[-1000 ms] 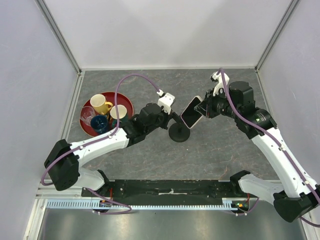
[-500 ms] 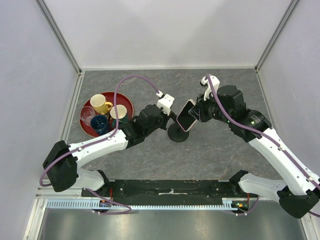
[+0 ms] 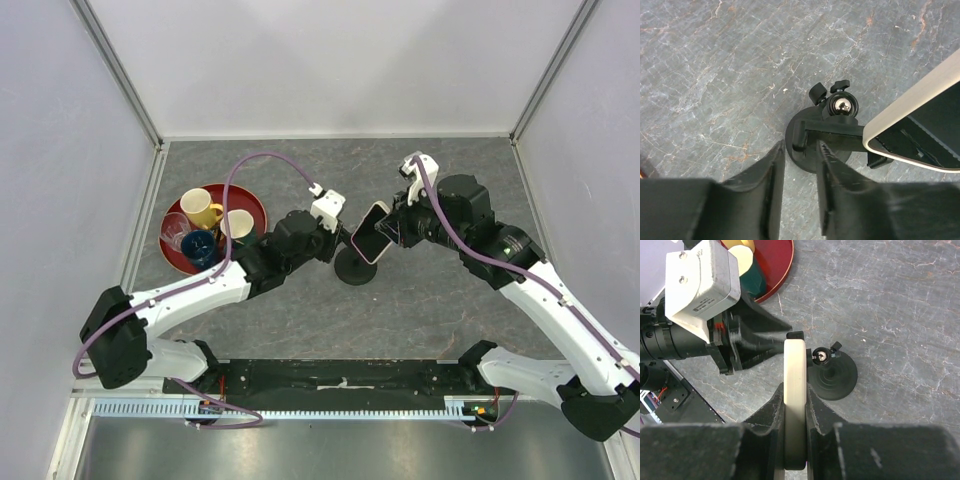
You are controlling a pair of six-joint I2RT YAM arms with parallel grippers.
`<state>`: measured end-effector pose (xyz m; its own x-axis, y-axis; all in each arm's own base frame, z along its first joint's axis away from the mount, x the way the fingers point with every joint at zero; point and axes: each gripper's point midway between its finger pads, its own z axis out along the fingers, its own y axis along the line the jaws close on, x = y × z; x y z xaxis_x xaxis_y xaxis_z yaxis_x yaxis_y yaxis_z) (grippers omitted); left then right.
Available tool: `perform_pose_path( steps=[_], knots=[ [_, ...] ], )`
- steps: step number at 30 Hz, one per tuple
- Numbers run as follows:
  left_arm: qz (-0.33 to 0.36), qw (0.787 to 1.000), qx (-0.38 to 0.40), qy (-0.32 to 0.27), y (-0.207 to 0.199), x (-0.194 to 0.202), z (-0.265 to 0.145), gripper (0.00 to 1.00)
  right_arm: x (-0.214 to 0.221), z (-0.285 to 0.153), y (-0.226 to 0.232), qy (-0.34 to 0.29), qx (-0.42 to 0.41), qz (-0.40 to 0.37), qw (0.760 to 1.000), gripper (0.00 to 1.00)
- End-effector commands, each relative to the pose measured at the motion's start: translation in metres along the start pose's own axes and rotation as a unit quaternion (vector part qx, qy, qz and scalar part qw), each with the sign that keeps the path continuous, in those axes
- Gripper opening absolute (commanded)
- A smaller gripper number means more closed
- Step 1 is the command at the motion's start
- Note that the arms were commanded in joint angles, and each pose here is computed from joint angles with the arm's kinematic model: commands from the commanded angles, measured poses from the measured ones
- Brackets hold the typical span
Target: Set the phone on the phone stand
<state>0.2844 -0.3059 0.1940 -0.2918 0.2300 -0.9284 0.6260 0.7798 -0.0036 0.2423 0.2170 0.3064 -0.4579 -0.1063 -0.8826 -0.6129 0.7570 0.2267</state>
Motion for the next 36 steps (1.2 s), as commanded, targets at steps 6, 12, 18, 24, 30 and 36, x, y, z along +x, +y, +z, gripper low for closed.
perform_pose_path(
  steps=[6, 12, 18, 24, 30, 36],
  knots=[
    [-0.093, 0.993, 0.014, -0.078, 0.006, -0.067, -0.043, 0.74, -0.05, -0.015, 0.015, -0.069, -0.033, -0.071, 0.995, 0.0],
    [-0.138, 0.986, -0.037, -0.09, 0.039, -0.071, -0.089, 0.73, -0.057, -0.014, 0.036, -0.076, -0.103, -0.171, 0.977, 0.0],
    [-0.178, 0.979, -0.043, -0.085, 0.059, -0.046, -0.129, 0.73, -0.044, -0.001, 0.105, -0.054, -0.354, -0.254, 0.898, 0.0],
    [-0.188, 0.978, -0.048, -0.07, 0.066, -0.032, -0.148, 0.73, -0.025, 0.048, 0.088, 0.007, -0.35, -0.293, 0.89, 0.0],
    [-0.165, 0.986, 0.028, -0.019, 0.046, -0.028, -0.126, 0.73, -0.006, 0.047, 0.084, 0.059, -0.363, -0.283, 0.886, 0.0],
    [-0.086, 0.984, 0.151, -0.029, 0.014, -0.045, -0.086, 0.66, -0.024, -0.008, 0.086, 0.034, -0.298, -0.219, 0.928, 0.0]
  ],
)
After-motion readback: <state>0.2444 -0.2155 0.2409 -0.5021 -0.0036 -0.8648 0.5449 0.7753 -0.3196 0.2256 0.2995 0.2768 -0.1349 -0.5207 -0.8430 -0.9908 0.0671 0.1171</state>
